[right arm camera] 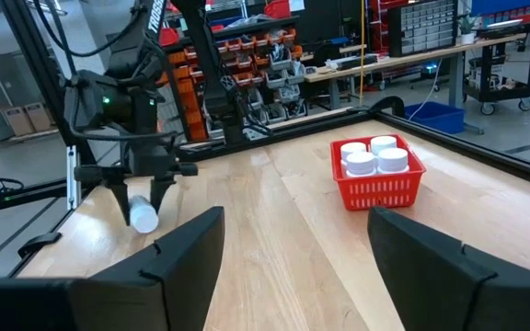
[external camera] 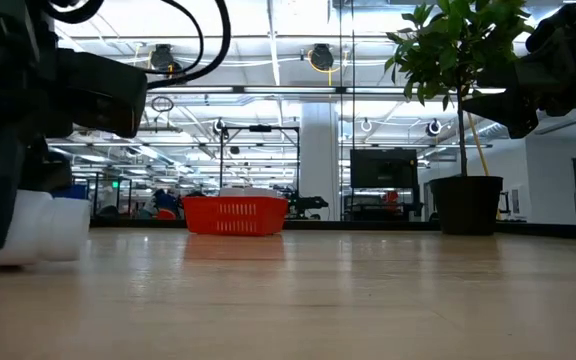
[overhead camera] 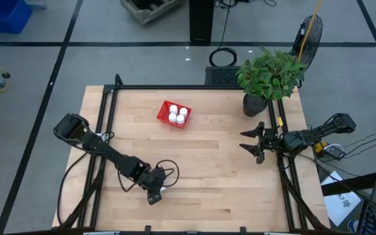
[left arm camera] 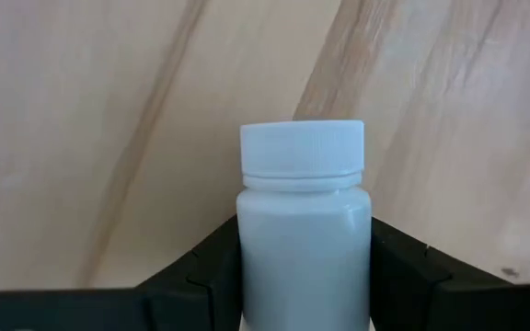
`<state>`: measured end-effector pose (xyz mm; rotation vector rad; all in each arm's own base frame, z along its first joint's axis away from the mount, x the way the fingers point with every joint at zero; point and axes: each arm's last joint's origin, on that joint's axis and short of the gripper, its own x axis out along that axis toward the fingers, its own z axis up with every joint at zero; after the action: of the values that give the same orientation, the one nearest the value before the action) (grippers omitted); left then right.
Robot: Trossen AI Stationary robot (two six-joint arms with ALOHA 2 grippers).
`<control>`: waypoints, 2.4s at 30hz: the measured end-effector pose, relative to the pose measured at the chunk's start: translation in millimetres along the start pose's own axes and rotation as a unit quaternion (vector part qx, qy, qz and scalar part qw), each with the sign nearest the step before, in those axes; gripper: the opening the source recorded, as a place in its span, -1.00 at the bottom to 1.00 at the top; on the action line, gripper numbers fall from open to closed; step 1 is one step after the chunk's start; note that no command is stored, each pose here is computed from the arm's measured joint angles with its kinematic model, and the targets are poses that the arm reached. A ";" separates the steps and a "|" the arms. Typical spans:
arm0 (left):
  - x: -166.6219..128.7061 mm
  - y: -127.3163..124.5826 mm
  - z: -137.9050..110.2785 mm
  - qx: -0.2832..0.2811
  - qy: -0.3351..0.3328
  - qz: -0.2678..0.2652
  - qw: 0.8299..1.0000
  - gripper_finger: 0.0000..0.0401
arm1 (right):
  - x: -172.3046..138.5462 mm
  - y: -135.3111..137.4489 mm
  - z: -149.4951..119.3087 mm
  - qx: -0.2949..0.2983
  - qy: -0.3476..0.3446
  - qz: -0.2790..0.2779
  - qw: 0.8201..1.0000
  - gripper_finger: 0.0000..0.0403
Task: Pick and place pill bottles into a basket
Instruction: Put the white pill bottle into the orange basket
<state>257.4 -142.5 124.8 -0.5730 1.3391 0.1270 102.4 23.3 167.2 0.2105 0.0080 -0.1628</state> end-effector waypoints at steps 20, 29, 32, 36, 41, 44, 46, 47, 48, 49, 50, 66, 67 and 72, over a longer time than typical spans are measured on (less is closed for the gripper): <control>0.1 -4.3 4.6 0.026 -0.015 -0.031 0.999 0.48 | 0.0 0.0 0.0 0.000 0.000 0.000 1.000 0.29; -3.7 -10.0 12.8 0.110 -0.069 -0.007 0.991 0.44 | 0.0 0.0 0.0 0.000 0.000 0.000 1.000 0.30; -3.5 -12.2 10.6 0.133 -0.088 0.010 0.987 0.35 | 0.0 0.0 0.0 0.000 0.000 0.000 1.000 0.29; -3.3 -12.3 10.0 0.134 -0.093 0.016 0.986 0.23 | 0.0 0.0 0.0 0.000 0.000 0.000 1.000 0.29; -3.7 -11.1 11.6 0.108 -0.083 0.006 0.991 0.00 | 0.0 0.0 0.0 0.000 0.000 0.000 1.000 0.29; -4.4 -9.9 14.0 0.078 -0.074 -0.005 0.994 -0.18 | 0.0 0.0 0.0 0.000 0.000 0.000 1.000 0.30; -4.6 -9.5 14.8 0.071 -0.068 -0.011 0.995 -0.18 | 0.0 0.0 0.0 0.000 0.000 0.000 1.000 0.30; -4.6 -9.6 14.8 0.070 -0.064 -0.014 0.995 -0.18 | 0.0 0.0 0.0 0.000 0.000 0.000 1.000 0.30; -4.6 -9.7 14.5 0.071 -0.061 -0.017 0.996 -0.18 | 0.0 0.0 0.0 0.000 0.000 0.000 1.000 0.30; -4.6 -9.9 14.1 0.072 -0.055 -0.021 0.996 -0.18 | 0.0 0.0 0.0 0.000 0.000 0.000 1.000 0.30; -4.6 -10.2 13.7 0.070 -0.047 -0.027 0.996 -0.18 | 0.0 0.0 0.0 0.000 0.000 0.000 1.000 0.30; -4.9 -8.7 8.5 0.074 -0.006 -0.030 0.997 -0.01 | 0.0 0.0 0.0 0.000 0.000 0.000 1.000 0.30; -4.9 -8.6 8.4 0.074 -0.005 -0.029 0.997 -0.09 | 0.0 0.0 -0.1 0.000 0.000 0.000 1.000 0.30; -4.8 -8.8 8.1 0.083 -0.002 -0.033 0.996 -0.19 | 0.0 0.0 0.0 0.000 0.000 0.000 1.000 0.29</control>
<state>267.0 -145.2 133.1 -0.4754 1.3116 -0.0363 102.4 23.3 167.2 0.2104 0.0083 -0.1628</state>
